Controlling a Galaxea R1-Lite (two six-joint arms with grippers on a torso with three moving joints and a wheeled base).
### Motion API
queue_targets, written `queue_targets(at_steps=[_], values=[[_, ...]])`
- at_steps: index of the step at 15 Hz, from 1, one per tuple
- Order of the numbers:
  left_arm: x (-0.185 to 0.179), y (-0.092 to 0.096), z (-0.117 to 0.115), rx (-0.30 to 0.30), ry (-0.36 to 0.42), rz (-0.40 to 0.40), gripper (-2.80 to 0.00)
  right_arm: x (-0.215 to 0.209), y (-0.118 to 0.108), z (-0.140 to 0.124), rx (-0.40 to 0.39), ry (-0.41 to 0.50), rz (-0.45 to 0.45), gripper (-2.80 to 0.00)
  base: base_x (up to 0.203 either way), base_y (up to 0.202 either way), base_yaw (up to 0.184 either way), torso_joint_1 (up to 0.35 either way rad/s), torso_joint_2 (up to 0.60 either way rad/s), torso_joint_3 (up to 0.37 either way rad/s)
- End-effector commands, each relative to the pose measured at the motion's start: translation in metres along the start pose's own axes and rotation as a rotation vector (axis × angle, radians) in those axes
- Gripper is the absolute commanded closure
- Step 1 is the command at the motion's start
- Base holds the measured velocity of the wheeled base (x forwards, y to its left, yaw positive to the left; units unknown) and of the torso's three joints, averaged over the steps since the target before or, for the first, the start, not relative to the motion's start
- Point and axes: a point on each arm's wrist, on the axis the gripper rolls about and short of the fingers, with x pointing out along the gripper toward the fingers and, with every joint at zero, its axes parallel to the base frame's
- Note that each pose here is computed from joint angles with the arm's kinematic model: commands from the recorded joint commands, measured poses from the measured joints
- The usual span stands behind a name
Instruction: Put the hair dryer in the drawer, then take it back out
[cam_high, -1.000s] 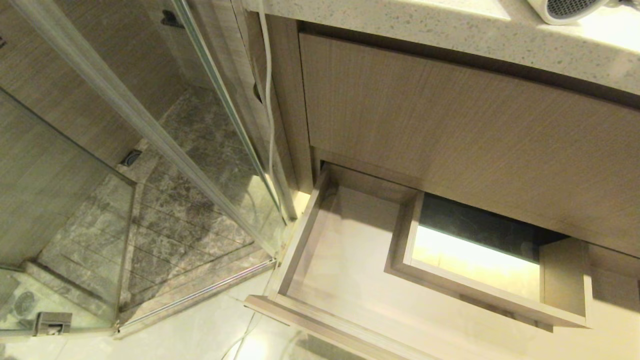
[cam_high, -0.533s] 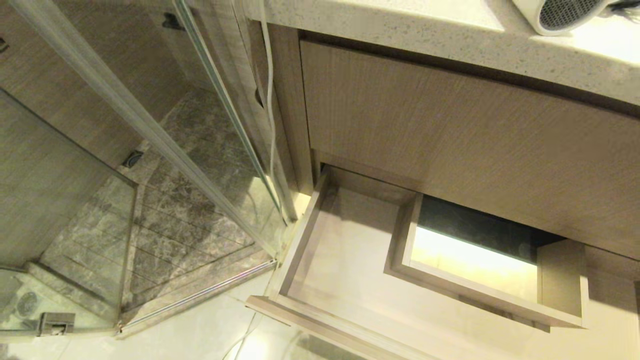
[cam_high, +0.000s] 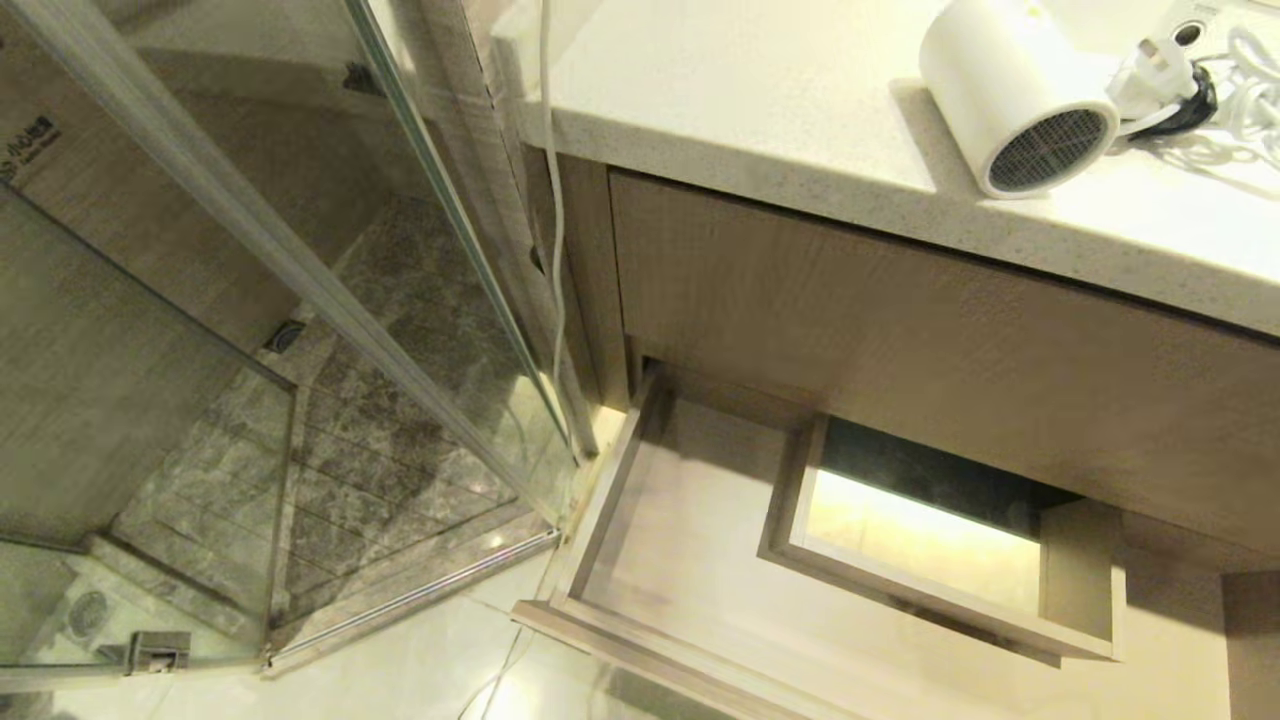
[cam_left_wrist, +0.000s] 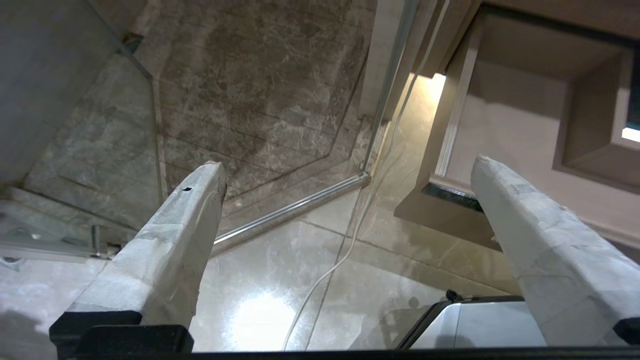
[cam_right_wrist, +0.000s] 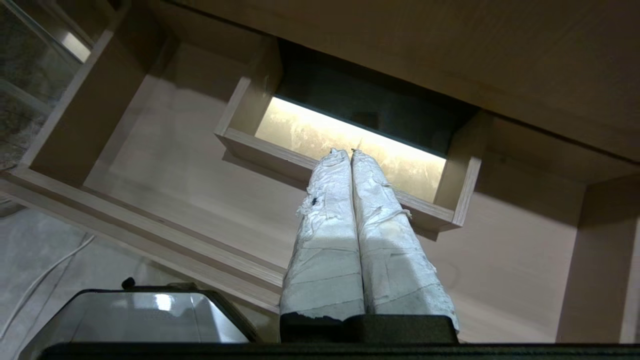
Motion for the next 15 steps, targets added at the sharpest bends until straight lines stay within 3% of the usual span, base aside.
queue_targets(at_steps=[1,9,15], values=[[0.0000,0.0000,0.0001,0.000,-0.001,0.000,-2.80,0.0001,0.0000,0.0000,-0.001,0.001,0.000,0.00,0.000,0.000,0.000,0.256,-0.53,-0.284],[0.0000,0.0000,0.0001,0.000,-0.001,0.000,-2.80,0.0001,0.0000,0.0000,-0.001,0.001,0.000,0.00,0.000,0.000,0.000,0.271,-0.57,-0.298],[0.0001,0.0000,0.0001,0.000,0.000,0.000,-2.80,0.0001,0.0000,0.0000,-0.001,0.001,0.000,0.00,0.000,0.000,0.000,0.193,-0.39,-0.200]])
